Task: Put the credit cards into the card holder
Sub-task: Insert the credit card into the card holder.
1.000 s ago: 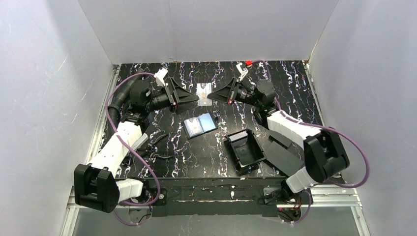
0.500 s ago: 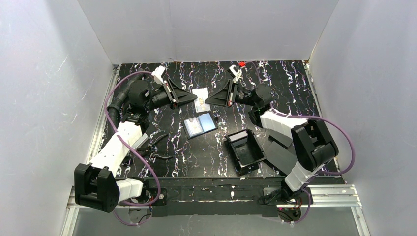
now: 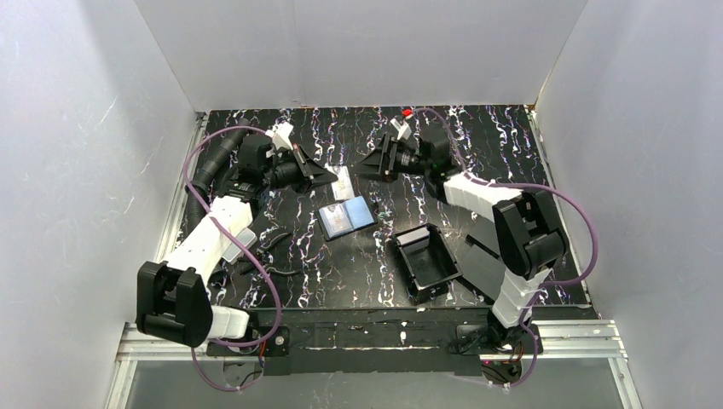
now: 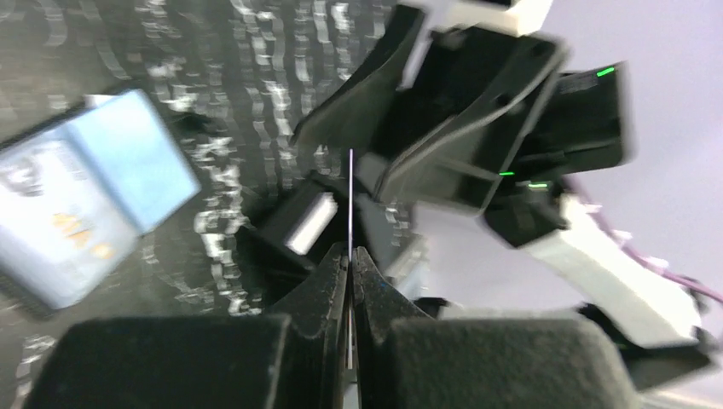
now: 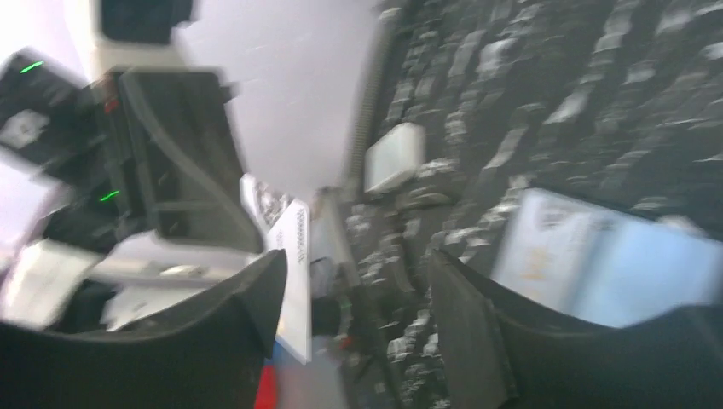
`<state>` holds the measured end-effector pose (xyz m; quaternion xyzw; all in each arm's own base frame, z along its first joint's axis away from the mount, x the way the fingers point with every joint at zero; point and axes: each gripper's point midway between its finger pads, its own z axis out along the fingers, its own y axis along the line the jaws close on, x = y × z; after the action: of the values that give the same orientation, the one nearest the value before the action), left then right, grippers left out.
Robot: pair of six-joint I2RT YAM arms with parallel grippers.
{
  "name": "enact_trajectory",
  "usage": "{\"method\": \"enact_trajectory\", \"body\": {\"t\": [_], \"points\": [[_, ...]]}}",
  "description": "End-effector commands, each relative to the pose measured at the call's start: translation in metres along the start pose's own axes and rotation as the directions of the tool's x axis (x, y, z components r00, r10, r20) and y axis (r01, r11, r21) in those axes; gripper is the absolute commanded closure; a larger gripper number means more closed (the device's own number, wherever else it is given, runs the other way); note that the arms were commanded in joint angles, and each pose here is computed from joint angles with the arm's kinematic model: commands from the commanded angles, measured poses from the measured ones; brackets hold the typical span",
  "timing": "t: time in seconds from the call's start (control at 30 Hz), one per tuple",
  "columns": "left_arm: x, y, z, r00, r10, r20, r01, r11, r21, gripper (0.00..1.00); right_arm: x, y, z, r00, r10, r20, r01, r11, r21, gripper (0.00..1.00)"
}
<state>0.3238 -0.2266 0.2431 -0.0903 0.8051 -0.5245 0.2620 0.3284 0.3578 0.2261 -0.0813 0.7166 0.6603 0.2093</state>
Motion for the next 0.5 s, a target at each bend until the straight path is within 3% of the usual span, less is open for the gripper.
{"method": "enact_trajectory", "body": {"t": [0.0,0.13,0.33,0.47], "points": [[0.011,0.076,-0.013,0.998,0.057,-0.027,-0.063,0.941,-0.331,1.00,-0.001,-0.083,-0.019,0.966,-0.214,-0.145,0.257,0.863,0.436,0.27],[0.015,0.098,0.001,0.999,-0.010,-0.052,-0.009,0.934,-0.356,1.00,0.008,-0.113,-0.015,0.959,-0.186,-0.215,0.269,0.839,0.473,0.33],[0.016,0.126,0.027,0.992,-0.102,-0.077,0.066,0.928,-0.368,1.00,0.022,-0.132,-0.001,0.931,-0.186,-0.314,0.321,0.826,0.463,0.80],[0.020,0.141,0.041,0.984,-0.146,-0.098,0.100,0.926,-0.365,1.00,0.029,-0.149,-0.002,0.925,-0.165,-0.343,0.326,0.808,0.491,0.95]]}}
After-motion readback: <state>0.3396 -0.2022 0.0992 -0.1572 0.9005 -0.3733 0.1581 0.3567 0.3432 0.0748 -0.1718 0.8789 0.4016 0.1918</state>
